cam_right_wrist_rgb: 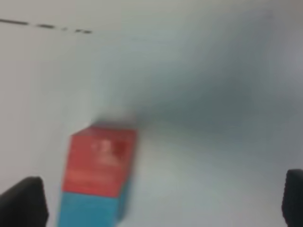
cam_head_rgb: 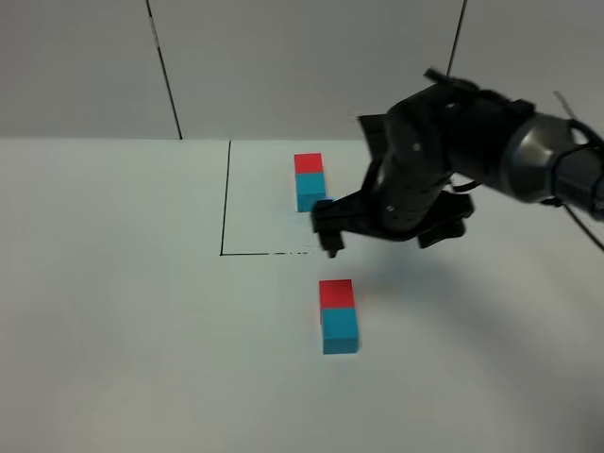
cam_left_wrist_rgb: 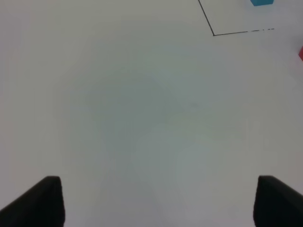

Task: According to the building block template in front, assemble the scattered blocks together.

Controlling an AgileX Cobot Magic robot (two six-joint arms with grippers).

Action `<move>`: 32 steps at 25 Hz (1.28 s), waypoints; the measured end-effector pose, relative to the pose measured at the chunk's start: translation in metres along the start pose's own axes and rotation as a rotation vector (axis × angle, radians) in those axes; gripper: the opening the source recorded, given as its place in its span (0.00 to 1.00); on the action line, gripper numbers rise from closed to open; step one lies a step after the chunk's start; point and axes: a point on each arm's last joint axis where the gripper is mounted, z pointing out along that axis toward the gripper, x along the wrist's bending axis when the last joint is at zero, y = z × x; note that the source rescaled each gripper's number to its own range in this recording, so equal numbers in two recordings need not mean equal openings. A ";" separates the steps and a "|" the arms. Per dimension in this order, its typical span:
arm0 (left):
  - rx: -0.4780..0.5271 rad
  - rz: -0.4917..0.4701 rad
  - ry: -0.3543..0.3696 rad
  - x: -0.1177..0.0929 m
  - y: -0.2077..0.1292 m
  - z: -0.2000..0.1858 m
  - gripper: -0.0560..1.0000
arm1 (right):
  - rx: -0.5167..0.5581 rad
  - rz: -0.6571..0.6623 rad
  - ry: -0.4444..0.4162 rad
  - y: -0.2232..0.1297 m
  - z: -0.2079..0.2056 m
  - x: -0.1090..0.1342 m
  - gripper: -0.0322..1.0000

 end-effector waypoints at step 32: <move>0.000 0.000 0.000 0.000 0.000 0.000 0.71 | -0.569 0.210 -0.210 -0.321 -0.188 -0.157 1.00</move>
